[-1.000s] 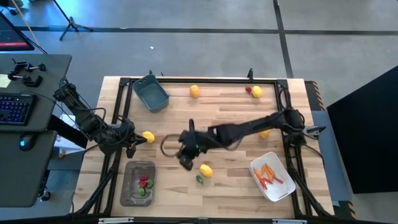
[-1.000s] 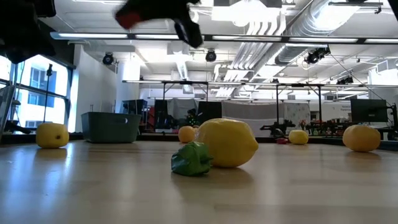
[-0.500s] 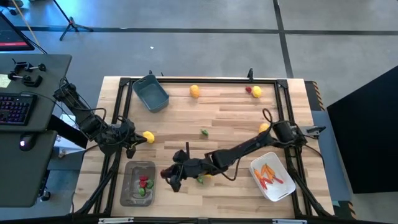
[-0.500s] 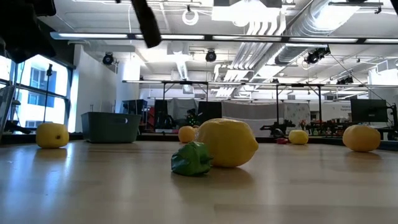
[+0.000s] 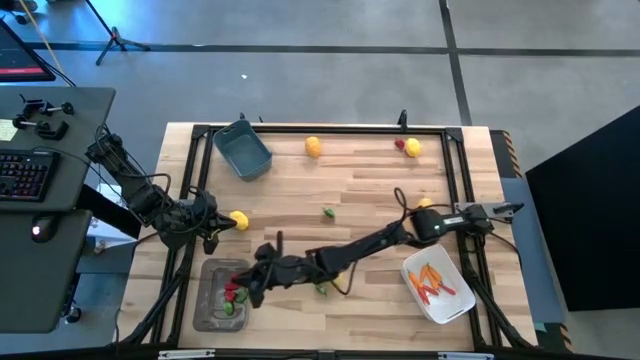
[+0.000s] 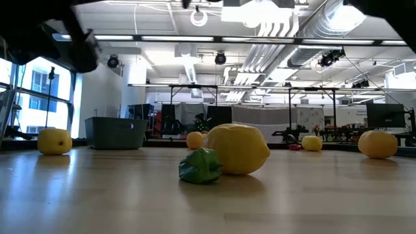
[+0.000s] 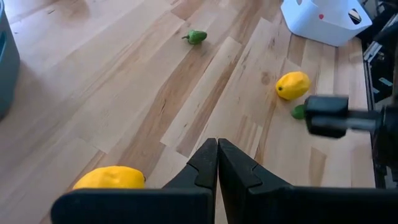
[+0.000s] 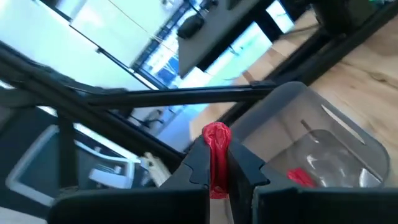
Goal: Sort produce into baskets
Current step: Put the red chili pepper into the black bin, then put the green chili pepper into the black bin
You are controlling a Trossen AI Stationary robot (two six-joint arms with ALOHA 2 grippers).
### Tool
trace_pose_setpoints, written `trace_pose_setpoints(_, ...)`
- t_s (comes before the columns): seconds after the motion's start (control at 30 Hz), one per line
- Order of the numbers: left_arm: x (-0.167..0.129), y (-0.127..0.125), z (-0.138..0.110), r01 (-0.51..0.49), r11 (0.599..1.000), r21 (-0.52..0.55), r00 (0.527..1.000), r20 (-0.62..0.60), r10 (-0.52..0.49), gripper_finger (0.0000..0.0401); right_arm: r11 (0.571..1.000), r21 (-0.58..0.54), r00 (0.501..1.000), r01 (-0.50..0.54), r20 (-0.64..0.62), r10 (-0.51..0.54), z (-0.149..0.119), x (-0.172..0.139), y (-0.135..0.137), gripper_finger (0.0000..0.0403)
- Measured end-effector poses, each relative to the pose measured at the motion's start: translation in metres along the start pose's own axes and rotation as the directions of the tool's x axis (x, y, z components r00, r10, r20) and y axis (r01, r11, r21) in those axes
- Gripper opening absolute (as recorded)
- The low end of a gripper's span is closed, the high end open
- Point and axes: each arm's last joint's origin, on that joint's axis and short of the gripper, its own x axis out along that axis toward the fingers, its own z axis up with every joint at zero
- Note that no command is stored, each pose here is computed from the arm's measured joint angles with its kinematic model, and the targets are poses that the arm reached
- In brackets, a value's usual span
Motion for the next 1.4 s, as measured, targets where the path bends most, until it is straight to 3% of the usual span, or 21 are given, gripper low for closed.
trace_pose_setpoints(0.2,0.0,0.0,0.0,0.0,1.0,0.0,1.0,0.0,0.0,0.0,0.995,-0.028,0.993,0.096,-0.072,-0.098,-0.005,0.023,-0.007,0.0011)
trace_pose_setpoints(0.3,0.0,0.0,0.0,0.0,1.0,0.0,1.0,0.0,0.0,0.0,0.995,0.036,0.994,0.09,-0.065,-0.088,-0.008,0.024,-0.015,0.0025)
trace_pose_setpoints(0.63,0.0,0.0,0.0,0.008,1.0,-0.001,1.0,-0.009,-0.008,0.0,0.989,0.06,0.983,0.135,-0.136,-0.125,-0.012,0.024,-0.022,0.015)
trace_pose_setpoints(0.83,0.0,-0.001,0.0,0.015,1.0,-0.005,1.0,-0.006,-0.015,0.0,0.998,0.017,0.973,0.057,-0.223,-0.052,-0.005,0.024,-0.019,0.0189)
trace_pose_setpoints(0.93,0.0,-0.003,0.001,0.026,1.0,0.001,1.0,-0.005,-0.026,0.0,0.996,-0.058,0.963,0.067,-0.258,-0.08,0.007,0.018,-0.016,0.0172)
trace_pose_setpoints(1.03,0.002,-0.003,0.003,0.02,1.0,-0.012,1.0,0.005,-0.02,0.0,0.98,-0.156,0.943,0.126,-0.288,-0.167,0.026,0.007,-0.014,0.0122)
trace_pose_setpoints(1.2,0.007,-0.005,0.007,-0.002,1.0,-0.01,1.0,0.026,0.002,0.0,0.894,-0.369,0.909,0.254,-0.223,-0.351,0.058,-0.019,-0.002,0.0012)
trace_pose_setpoints(1.3,0.011,-0.007,0.011,0.003,1.0,-0.003,1.0,0.029,-0.002,0.0,0.83,-0.444,0.86,0.337,-0.213,-0.464,0.063,-0.029,-0.006,0.0016)
trace_pose_setpoints(1.4,0.017,-0.009,0.015,0.017,1.0,0.014,1.0,0.021,-0.017,0.0,0.802,-0.481,0.807,0.354,-0.276,-0.522,0.056,-0.032,-0.015,0.0004)
